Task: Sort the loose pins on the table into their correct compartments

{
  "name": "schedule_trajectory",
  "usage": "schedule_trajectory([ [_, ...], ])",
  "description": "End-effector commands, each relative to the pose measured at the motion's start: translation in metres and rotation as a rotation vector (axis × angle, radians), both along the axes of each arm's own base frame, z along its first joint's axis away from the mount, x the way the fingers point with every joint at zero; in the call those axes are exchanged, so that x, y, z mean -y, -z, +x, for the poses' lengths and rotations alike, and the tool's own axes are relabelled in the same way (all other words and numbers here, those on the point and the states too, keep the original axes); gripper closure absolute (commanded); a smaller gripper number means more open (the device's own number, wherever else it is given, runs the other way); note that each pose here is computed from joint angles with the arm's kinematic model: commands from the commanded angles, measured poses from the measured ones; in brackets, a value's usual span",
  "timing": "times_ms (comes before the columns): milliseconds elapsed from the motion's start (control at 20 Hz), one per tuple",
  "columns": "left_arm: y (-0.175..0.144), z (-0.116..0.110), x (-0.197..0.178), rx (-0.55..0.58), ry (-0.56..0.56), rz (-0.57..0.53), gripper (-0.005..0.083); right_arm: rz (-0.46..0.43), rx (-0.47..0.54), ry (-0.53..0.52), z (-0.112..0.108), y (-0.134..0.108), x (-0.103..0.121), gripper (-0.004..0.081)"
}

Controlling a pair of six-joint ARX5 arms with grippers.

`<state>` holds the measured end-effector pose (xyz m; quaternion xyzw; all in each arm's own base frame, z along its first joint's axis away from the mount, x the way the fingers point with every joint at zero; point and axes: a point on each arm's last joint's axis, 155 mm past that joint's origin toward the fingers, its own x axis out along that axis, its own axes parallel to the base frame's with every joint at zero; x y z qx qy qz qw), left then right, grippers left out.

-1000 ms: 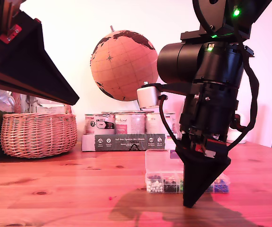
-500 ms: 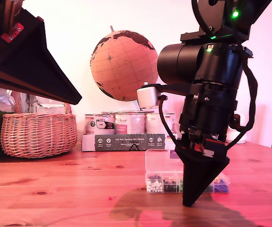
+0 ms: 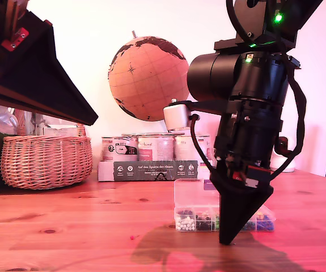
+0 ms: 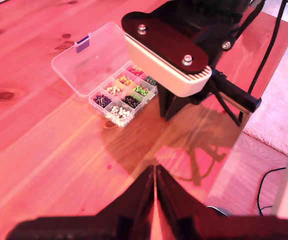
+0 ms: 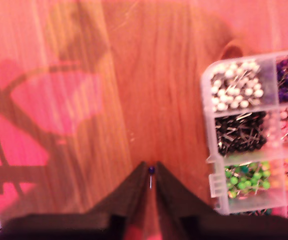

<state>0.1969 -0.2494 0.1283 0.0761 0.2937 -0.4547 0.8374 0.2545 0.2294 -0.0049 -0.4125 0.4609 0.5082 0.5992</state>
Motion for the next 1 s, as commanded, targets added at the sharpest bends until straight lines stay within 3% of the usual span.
schedule_trajectory([
  [0,0.009,-0.004,-0.002,-0.010,0.005,0.011,0.0797,-0.056,-0.071,-0.004,-0.015,0.021,0.012,0.0783],
  [400,0.010,-0.004,-0.002,-0.014,0.005,0.015,0.0797,-0.061,-0.080,0.003,-0.015,0.016,0.012,0.0783],
  [950,0.010,-0.004,-0.002,-0.006,0.012,0.020,0.0797,-0.021,-0.035,0.006,0.008,-0.015,-0.007,0.0783],
])
